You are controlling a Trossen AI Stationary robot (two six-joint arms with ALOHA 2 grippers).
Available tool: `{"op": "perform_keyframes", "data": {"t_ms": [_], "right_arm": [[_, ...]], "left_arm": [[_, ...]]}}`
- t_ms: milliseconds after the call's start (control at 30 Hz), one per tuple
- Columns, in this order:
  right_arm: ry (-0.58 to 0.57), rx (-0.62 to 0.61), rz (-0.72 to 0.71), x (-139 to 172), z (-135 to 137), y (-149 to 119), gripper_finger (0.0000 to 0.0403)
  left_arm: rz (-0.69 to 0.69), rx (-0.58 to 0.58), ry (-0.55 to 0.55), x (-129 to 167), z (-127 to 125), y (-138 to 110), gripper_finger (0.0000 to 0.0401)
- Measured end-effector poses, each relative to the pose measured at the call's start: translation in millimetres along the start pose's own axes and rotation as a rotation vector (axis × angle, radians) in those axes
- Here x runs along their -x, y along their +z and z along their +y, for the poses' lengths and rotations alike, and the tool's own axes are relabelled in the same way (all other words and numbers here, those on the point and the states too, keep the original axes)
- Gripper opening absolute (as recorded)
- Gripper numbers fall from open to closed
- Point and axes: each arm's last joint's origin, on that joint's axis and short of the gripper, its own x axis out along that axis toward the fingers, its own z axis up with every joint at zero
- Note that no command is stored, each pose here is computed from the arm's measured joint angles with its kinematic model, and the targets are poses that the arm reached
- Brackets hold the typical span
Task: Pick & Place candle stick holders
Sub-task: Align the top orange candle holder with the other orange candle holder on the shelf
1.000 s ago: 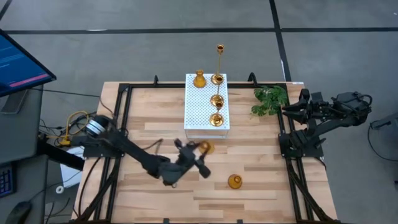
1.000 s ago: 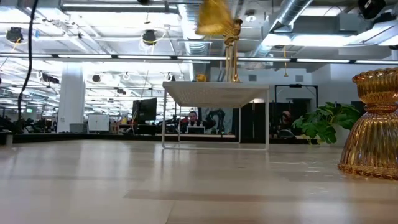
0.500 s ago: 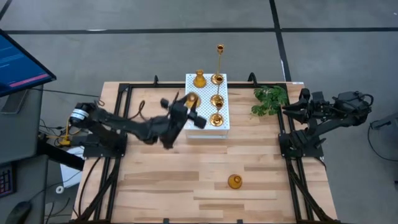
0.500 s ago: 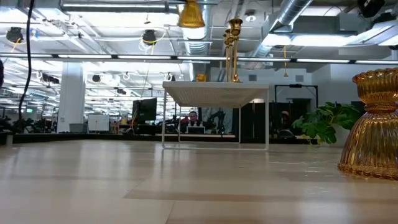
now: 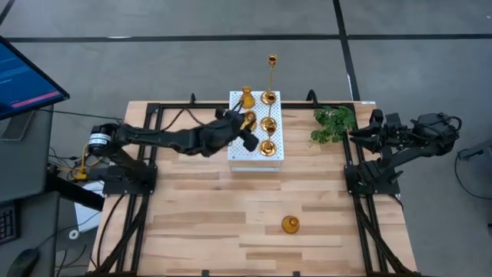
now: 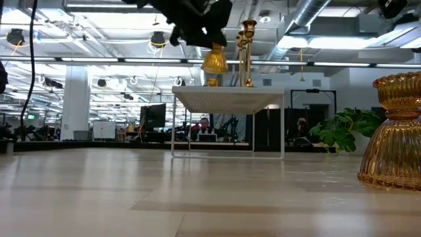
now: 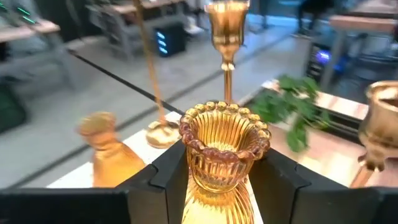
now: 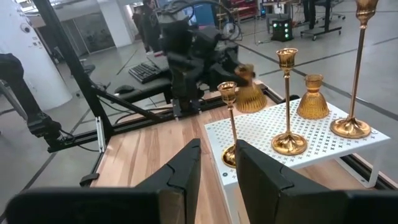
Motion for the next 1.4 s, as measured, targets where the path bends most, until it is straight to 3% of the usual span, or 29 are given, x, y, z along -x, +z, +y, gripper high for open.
{"op": "perform_keyframes", "data": {"t_ms": [167,467,767,1400], "right_arm": [[0.002,-0.001,0.001,0,0,0,0.0091],[0.003,0.0,0.002,0,0,0,0.0091],[0.003,0.009,0.004,0,0,0,0.0091],[0.001,0.024,0.001,0,0,0,0.0091]], "left_arm": [[0.054,0.001,-0.099,-15,18,-3,0.0145],[0.12,-0.03,-0.152,-26,40,-20,0.0145],[-0.026,0.046,-0.149,-5,66,-30,0.0145],[0.014,0.032,-0.162,-19,59,-56,0.0145]]}}
